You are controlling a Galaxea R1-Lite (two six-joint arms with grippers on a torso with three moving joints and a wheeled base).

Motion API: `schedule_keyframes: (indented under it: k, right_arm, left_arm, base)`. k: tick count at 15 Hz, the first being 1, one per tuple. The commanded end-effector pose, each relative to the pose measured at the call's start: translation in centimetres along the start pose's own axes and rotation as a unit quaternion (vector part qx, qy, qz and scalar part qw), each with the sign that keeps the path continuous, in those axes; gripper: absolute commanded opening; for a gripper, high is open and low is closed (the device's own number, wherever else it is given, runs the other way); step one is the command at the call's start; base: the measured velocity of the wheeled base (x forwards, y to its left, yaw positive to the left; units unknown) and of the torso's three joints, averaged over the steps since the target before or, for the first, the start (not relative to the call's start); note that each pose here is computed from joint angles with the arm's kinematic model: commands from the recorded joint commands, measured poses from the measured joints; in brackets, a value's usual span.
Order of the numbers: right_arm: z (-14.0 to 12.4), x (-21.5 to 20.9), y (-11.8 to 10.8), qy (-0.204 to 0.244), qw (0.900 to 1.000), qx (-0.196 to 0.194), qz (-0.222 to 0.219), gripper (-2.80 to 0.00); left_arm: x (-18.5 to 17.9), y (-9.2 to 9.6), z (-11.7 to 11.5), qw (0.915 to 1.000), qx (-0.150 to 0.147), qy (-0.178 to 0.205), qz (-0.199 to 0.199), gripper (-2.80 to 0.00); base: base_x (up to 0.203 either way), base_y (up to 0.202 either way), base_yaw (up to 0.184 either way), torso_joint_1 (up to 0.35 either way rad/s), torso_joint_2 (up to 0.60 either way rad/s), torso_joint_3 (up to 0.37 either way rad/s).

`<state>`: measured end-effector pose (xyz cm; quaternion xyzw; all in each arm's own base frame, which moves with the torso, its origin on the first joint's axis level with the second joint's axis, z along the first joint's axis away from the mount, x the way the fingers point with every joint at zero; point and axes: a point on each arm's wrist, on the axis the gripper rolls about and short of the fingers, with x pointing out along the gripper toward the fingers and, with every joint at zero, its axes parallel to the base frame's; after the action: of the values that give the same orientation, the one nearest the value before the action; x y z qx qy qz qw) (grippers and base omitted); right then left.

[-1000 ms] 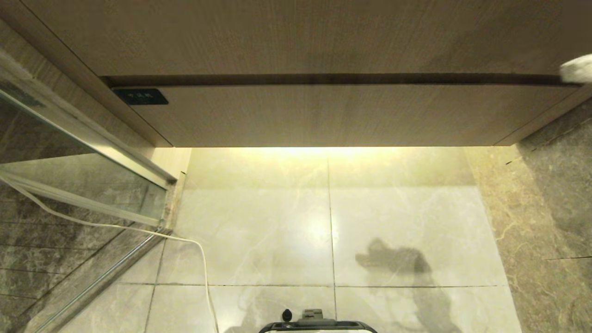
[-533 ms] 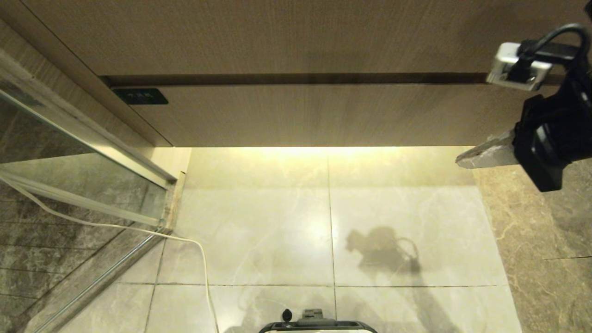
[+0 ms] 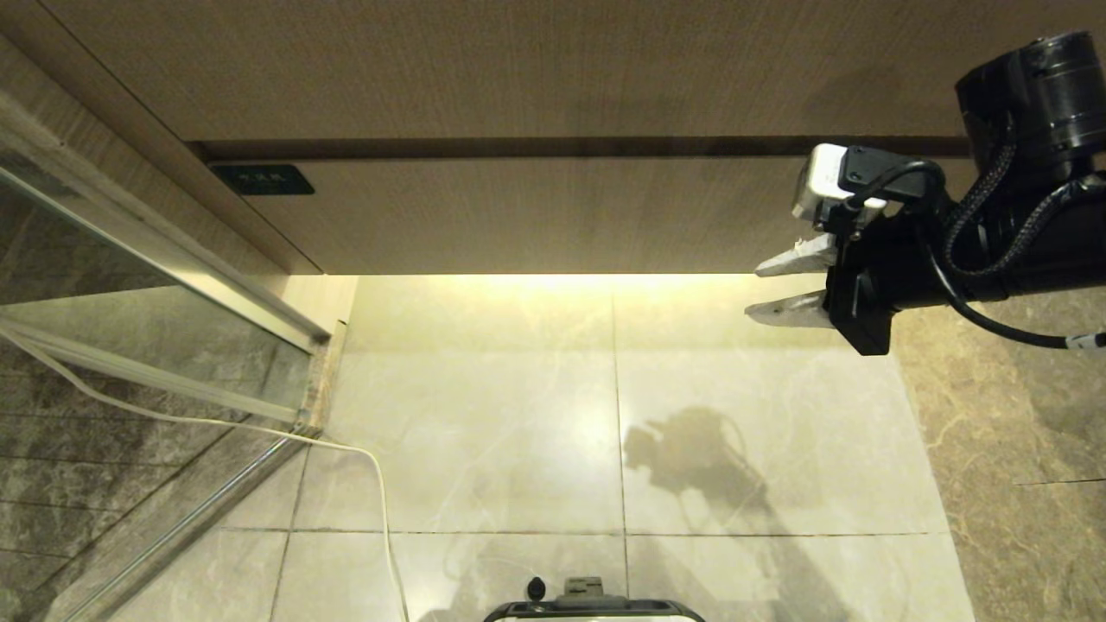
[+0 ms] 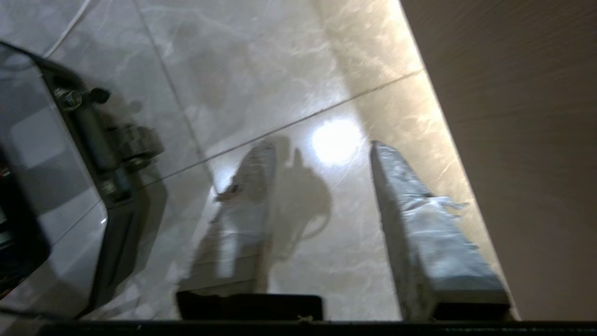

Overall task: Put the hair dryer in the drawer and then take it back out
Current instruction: Pull open the drawer

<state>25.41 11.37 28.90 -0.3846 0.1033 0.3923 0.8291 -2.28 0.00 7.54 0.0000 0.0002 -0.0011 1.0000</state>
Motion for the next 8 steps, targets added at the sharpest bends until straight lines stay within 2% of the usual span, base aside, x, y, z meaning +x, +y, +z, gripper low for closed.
schedule_keyframes:
  k: [1, 2, 4, 5, 8]
  right_arm:
    - [0.3, 1.0, -0.8, -0.027, 0.999, -0.026, -0.037, 0.00]
    - [0.6, 1.2, -1.3, -0.042, 0.995, -0.061, -0.069, 0.00]
    - [0.7, 1.4, -2.7, -0.058, 0.976, -0.163, -0.132, 0.00]
    - [0.5, 1.4, -3.0, -0.070, 0.969, -0.192, -0.137, 0.00]
    - [-0.6, 1.6, -3.3, -0.088, 0.962, -0.219, -0.135, 0.00]
  left_arm:
    - [0.0, 0.0, 0.0, 1.0000, 0.000, 0.001, 0.000, -2.80]
    - [0.0, 0.0, 0.0, 1.0000, 0.000, 0.001, 0.000, -2.80]
    - [0.0, 0.0, 0.0, 1.0000, 0.000, 0.001, 0.000, -2.80]
    - [0.0, 0.0, 0.0, 1.0000, 0.001, 0.001, 0.000, -2.80]
    - [0.0, 0.0, 0.0, 1.0000, 0.000, 0.001, 0.000, -2.80]
  base:
    - [0.000, 0.000, 0.000, 0.000, 0.00, 0.000]
    - [0.000, 0.000, 0.000, 0.000, 0.00, 0.000]
    - [0.000, 0.000, 0.000, 0.000, 0.00, 0.000]
    - [0.000, 0.000, 0.000, 0.000, 0.00, 0.000]
    - [0.000, 0.000, 0.000, 0.000, 0.00, 0.000]
